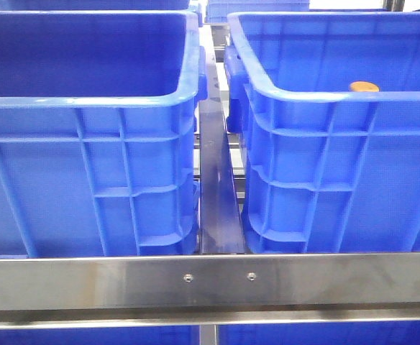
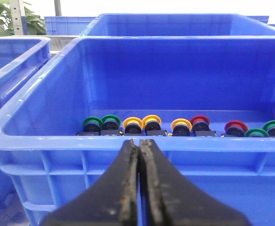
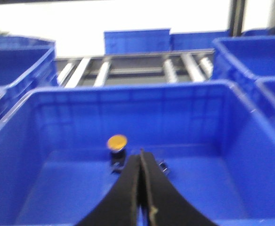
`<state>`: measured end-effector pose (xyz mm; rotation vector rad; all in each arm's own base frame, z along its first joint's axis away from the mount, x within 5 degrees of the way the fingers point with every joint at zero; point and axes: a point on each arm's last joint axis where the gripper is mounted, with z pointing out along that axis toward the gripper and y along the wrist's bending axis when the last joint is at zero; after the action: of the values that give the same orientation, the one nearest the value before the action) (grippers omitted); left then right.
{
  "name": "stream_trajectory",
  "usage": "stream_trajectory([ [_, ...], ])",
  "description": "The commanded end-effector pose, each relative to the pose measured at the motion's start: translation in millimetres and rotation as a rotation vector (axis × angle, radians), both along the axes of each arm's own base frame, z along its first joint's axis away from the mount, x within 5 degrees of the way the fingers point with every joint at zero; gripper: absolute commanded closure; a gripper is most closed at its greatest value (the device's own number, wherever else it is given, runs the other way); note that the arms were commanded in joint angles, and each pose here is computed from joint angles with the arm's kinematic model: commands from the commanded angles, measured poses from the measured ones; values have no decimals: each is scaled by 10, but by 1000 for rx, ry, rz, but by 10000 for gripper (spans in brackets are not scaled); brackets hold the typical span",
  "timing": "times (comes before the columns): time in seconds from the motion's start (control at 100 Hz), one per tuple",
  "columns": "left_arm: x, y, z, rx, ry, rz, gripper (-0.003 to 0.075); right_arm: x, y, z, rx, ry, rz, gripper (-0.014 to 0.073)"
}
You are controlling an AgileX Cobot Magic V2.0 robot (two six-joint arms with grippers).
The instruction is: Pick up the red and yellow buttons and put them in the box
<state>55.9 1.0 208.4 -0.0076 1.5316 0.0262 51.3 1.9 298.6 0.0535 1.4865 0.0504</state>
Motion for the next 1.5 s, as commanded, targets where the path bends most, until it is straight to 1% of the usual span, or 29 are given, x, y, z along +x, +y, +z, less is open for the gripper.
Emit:
stream_trajectory([
  [0.0,-3,8,-95,-10,-54,10,740,5,-38,128,-31,-138,-39,662],
  [0.05,-3,8,-95,-10,-54,10,740,27,-37,68,-47,-141,-36,662],
  [0.28,-3,8,-95,-10,-54,10,740,94,-6,-290,-65,-166,9,662],
  [0.57,-3,8,-95,-10,-54,10,740,79,5,-757,-70,-107,28,662],
  [0.63,-3,8,-95,-10,-54,10,740,59,4,-805,-69,-90,28,662],
  [0.75,-3,8,-95,-10,-54,10,740,9,2,-798,-69,-120,27,662],
  [1.49,-3,8,-95,-10,-54,10,740,14,1,-812,-69,-102,27,662],
])
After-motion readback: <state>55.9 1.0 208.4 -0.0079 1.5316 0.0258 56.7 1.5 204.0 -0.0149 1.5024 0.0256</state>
